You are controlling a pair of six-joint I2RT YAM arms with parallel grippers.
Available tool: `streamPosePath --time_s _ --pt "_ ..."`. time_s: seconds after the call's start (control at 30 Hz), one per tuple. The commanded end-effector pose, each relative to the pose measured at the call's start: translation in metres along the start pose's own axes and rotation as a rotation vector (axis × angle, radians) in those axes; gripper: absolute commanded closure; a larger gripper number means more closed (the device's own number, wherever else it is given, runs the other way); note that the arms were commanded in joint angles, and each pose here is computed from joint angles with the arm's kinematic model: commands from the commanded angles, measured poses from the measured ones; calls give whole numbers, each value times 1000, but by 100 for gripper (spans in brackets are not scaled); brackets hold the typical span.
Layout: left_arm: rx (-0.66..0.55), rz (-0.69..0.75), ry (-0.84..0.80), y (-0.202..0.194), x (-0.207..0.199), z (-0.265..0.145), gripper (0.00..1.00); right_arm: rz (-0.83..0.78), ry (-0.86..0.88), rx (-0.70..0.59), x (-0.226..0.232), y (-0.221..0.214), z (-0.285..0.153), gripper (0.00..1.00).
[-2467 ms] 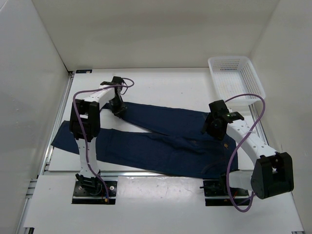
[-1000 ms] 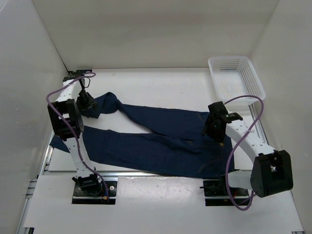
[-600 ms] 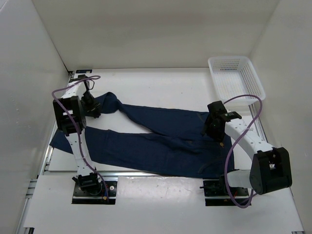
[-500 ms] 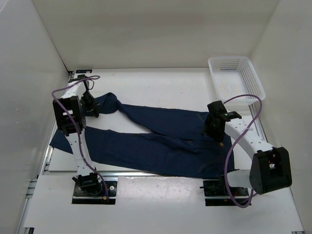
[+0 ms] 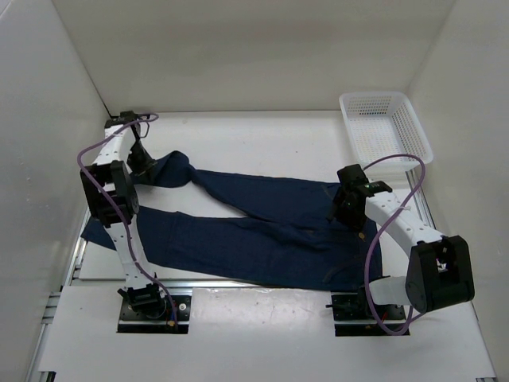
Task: Fold and stack the trousers
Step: Flatten the trousers out
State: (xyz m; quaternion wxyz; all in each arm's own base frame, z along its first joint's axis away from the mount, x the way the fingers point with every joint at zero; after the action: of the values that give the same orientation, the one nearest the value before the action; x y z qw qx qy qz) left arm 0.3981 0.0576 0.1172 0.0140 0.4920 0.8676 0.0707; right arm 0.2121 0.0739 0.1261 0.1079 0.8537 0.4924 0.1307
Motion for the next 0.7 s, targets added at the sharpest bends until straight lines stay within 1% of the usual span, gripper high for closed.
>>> streamPosePath --time_s 0.0,0.03,0.13,0.17,0.2,0.23,0.27,0.3,0.33,0.37,0.4,0.43,0.47,0.5,0.53,0.57,0.6,0.63,0.67 --pt "-218 -26 -16 16 9 -86 89 -11 39 -35 12 11 -4 34" --pt "-223 -27 -18 17 9 -92 89 -11 45 -28 12 10 -4 34" --pt "-318 -41 -45 36 6 -118 89 -11 45 -28 12 10 -4 34" --pt "-314 -40 -44 42 3 -115 89 -10 52 -34 14 12 -6 34" --pt "-384 -50 -71 63 -3 -140 89 -10 52 -34 14 12 -6 34" --pt "-359 -46 -62 66 -5 -128 89 -10 52 -34 14 12 -6 34" --pt "-370 -47 -75 71 -7 -131 89 -10 52 -34 14 12 -6 34" --pt "-415 -59 -113 81 -7 -144 89 -11 44 -27 13 11 -6 34" --pt "-408 -56 -125 86 -11 -137 89 -11 44 -27 13 11 -6 34" --pt "-431 -65 -145 94 -10 -137 89 -11 44 -27 13 11 -6 34" --pt "-459 -87 -189 105 -9 -138 84 -11 44 -27 13 11 -6 34" --pt "-524 -93 -243 122 -13 -137 67 -11 44 -27 13 11 -6 34" --pt "-499 -90 -274 130 -16 -119 48 -11 44 -27 13 11 -6 34" --pt "-471 -87 -360 133 -22 -116 20 -11 44 -27 13 11 -6 34" --pt "-484 -86 -394 136 -21 -124 13 -4 34 -16 11 9 -7 34" --pt "-466 -83 -400 133 -22 -124 10 -4 37 -19 10 8 -10 34" --pt "-476 -82 -404 130 -20 -131 10 6 30 -25 7 7 -9 34" --pt "-430 -62 -372 119 -24 -117 10 7 36 -31 8 8 -11 34" --pt "-444 -54 -368 113 -26 -122 10 6 33 -28 5 5 -11 34"
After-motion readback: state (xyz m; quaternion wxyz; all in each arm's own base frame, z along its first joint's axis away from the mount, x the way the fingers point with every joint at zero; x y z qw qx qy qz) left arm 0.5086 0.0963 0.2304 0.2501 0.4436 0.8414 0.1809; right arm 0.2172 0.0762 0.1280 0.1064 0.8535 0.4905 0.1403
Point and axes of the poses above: each gripper's point midway between its finger pads, its own z axis out along the fingers, its own x axis along the line the jaws close on, y = z × x, the point moved 7 cm from there along -z, back along the fingers, and after that the axes turned 7 degrees about z, right-handed, at the moved point
